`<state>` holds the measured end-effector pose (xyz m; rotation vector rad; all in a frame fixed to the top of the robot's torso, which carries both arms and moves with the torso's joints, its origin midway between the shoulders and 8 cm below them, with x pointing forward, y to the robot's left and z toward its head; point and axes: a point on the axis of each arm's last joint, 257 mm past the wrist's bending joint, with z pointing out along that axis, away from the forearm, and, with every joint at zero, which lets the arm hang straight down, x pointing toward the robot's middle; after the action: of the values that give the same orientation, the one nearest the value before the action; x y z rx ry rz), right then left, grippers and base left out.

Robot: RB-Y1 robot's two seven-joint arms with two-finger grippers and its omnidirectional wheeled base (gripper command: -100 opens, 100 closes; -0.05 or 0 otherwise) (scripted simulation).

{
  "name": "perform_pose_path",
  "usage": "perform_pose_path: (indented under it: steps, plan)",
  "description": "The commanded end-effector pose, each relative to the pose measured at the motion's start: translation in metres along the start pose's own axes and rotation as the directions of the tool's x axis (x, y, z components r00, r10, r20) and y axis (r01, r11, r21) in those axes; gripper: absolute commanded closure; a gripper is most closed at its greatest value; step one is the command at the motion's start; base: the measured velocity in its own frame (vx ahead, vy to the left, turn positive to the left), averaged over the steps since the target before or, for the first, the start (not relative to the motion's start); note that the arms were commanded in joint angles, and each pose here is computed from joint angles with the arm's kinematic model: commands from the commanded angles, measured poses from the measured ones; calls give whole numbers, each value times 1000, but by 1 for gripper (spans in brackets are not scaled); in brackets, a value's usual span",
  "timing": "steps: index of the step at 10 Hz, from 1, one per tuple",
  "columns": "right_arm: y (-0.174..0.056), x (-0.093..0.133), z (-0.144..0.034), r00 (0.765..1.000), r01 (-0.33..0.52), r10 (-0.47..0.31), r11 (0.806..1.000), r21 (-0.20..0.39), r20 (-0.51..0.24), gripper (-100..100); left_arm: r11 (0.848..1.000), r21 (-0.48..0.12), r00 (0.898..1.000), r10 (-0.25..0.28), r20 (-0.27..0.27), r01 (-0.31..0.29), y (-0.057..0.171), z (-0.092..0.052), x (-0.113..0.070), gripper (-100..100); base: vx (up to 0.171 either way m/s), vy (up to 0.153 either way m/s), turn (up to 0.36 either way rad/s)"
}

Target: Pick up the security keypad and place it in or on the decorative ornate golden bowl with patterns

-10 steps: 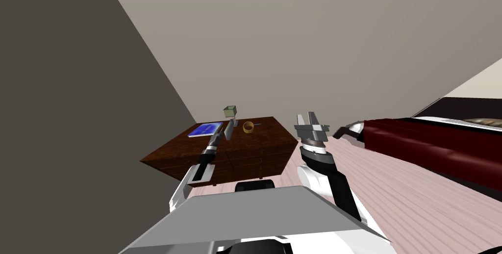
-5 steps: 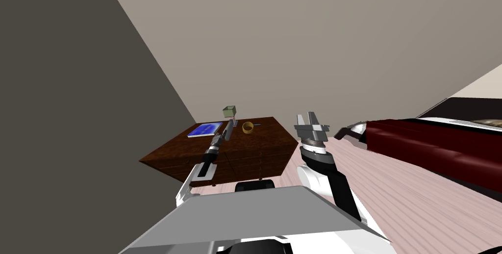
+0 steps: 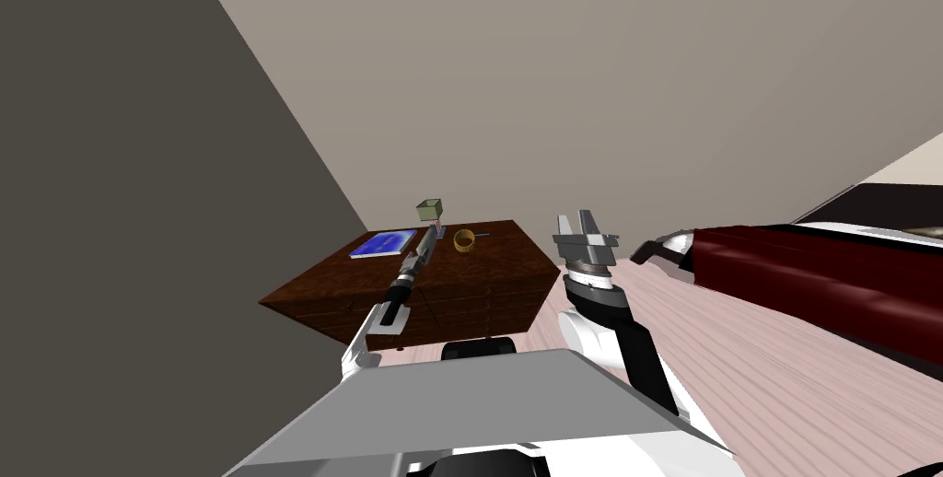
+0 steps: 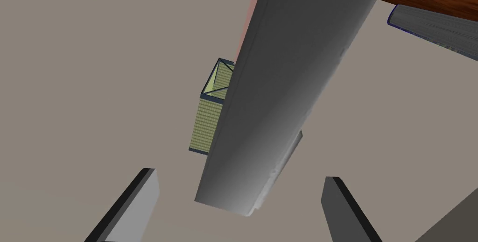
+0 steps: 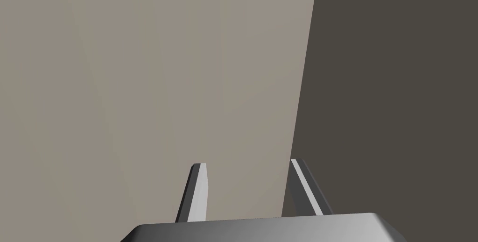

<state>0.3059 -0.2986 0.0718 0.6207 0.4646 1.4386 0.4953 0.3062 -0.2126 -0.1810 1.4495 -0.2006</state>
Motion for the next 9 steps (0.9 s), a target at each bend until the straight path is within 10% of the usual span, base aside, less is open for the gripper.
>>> perform_pose_path:
  steps: [1,7,8,9]
  plan:
    - [0,0,0,1000,0,0,1000,0,0,0,999,-10,998,48,-28,-49,6,2,11,-100,15,-24,15]
    - [0,0,0,1000,0,0,1000,0,0,0,985,-17,981,172,-93,-174,24,6,35,-100,7,-22,16]
    - [0,0,0,1000,0,0,1000,0,0,0,984,-17,980,176,-95,-179,24,7,36,0,0,0,0]
    - [0,0,0,1000,0,0,1000,0,0,0,984,-17,980,176,-94,-178,24,7,36,-100,0,0,0]
